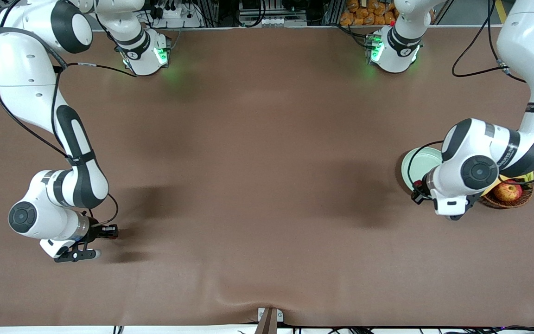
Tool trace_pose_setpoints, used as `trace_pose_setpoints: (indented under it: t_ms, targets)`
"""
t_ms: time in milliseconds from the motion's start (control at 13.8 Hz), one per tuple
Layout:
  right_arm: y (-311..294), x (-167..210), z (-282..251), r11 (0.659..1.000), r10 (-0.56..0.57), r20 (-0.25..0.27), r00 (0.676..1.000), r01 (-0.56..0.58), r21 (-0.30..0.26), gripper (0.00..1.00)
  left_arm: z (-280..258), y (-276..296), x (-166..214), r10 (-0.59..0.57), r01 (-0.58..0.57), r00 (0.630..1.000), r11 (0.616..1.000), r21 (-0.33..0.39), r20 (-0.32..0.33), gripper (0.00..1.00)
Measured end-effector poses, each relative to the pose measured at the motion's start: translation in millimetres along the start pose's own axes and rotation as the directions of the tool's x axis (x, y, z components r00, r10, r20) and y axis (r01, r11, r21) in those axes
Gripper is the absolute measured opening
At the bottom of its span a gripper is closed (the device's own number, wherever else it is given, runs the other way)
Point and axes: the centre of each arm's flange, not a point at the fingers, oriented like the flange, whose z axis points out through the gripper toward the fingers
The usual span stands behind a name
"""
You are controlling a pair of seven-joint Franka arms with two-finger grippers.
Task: Collect all strawberries into plate
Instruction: 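Carry the strawberry to the plate with the left gripper while the right gripper grasps, then open the left gripper over the plate while the right gripper lifts the strawberry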
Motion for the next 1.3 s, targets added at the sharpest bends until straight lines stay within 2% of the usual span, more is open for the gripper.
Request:
trace_pose_setpoints:
  t_ms: [362, 724, 1085, 1302]
  targets:
    - [-7, 4, -34, 1.000, -0.004, 0.066, 0.998, 0.003, 0.010, 0.32, 13, -51, 11, 0.021, -0.018, 0.997, 0.999, -0.042, 0.080, 0.37]
    - [-56, 5, -67, 0.996, 0.088, 0.120, 0.989, -0.089, 0.002, 0.32, 45, -61, 1, 0.068, -0.066, 0.997, 0.997, -0.027, 0.049, 0.37]
    - [-116, 2, -123, 0.986, 0.165, 0.095, 0.982, -0.165, -0.011, 0.32, 70, -72, 15, 0.079, -0.079, 0.996, 0.997, -0.015, 0.034, 0.37]
    - [-152, -6, -146, 0.972, 0.237, 0.111, 0.965, -0.236, -0.023, 0.32, 89, -74, 20, 0.096, -0.096, 0.995, 0.995, -0.012, 0.033, 0.37]
